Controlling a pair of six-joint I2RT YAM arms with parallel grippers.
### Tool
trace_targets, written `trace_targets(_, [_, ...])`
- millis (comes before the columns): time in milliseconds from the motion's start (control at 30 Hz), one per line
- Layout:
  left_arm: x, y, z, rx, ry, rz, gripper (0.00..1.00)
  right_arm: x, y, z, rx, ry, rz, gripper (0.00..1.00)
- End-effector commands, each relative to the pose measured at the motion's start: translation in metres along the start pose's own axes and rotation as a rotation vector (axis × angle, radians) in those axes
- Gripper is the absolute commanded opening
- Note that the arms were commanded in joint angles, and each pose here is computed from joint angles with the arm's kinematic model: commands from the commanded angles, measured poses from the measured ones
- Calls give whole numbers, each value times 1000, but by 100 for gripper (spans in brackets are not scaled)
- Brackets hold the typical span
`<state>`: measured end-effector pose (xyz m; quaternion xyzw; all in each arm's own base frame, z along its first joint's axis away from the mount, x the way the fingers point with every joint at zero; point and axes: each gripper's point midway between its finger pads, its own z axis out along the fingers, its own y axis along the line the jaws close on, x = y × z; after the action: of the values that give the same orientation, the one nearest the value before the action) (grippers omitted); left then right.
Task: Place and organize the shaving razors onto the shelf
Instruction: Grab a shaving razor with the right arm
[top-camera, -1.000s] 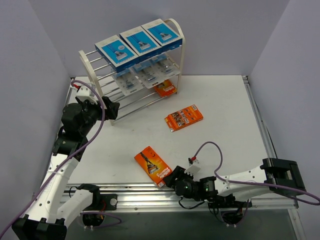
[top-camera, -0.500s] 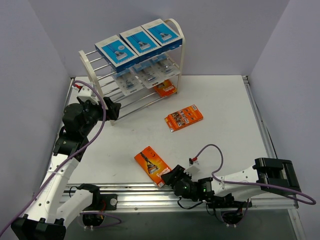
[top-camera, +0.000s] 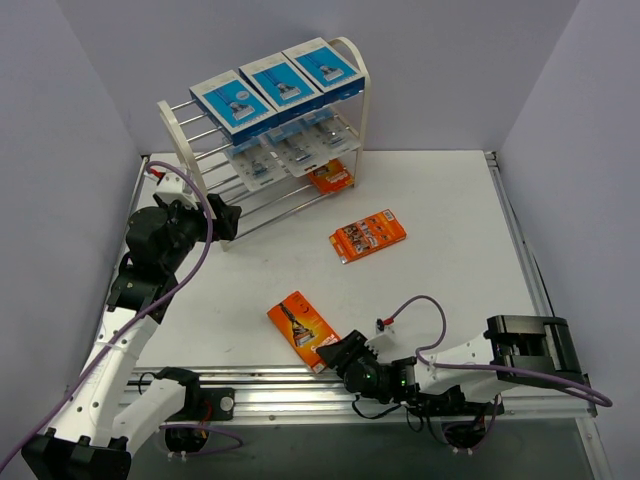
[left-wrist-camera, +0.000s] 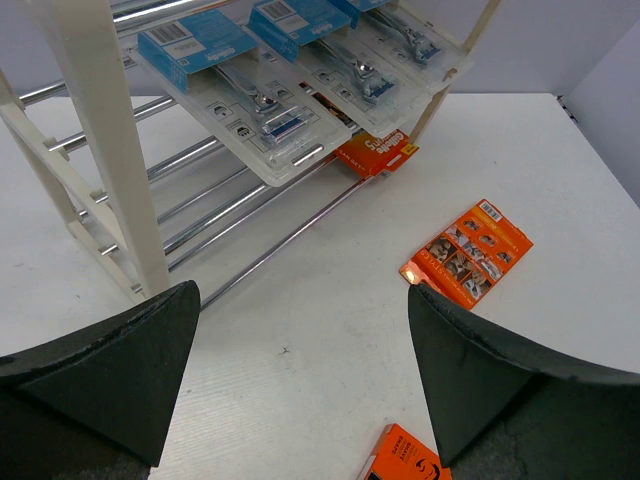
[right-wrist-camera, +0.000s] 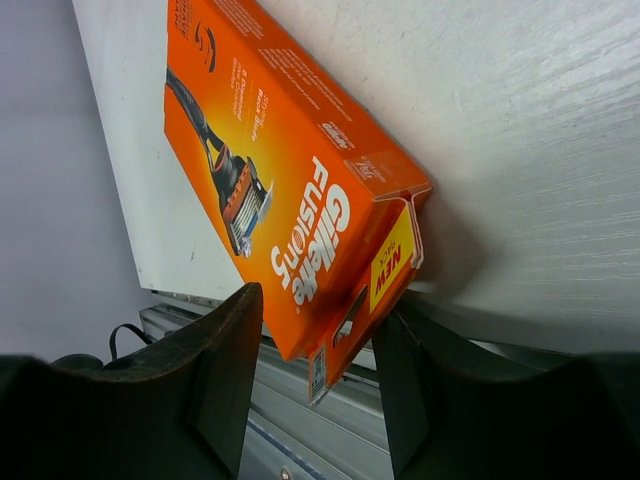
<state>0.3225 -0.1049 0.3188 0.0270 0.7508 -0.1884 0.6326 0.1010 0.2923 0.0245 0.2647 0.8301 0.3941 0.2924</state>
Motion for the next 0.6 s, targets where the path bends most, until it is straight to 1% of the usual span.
trace_targets(0, [-19, -3, -4, 3, -55, 23, 94, -10, -30, 4, 62, -44, -36, 43])
trace_targets(67, [-19, -3, -4, 1, -54, 23, 94, -9, -30, 5, 58, -42, -15, 39])
trace_targets(233, [-18, -4, -4, 4, -50, 23, 94, -10, -39, 6, 69, -40, 8, 35])
trace_targets(267, [-18, -3, -3, 2, -47, 23, 94, -10, -39, 6, 70, -42, 12, 31])
trace_targets(333, [-19, -3, -4, 3, -50, 23, 94, -11, -40, 6, 72, -48, 7, 27])
trace_targets(367, [-18, -4, -4, 4, -48, 23, 94, -11, -40, 6, 69, -49, 5, 22])
trace_targets(567, [-20, -2, -4, -5, -55, 23, 94, -14, -39, 6, 63, -63, 15, 13])
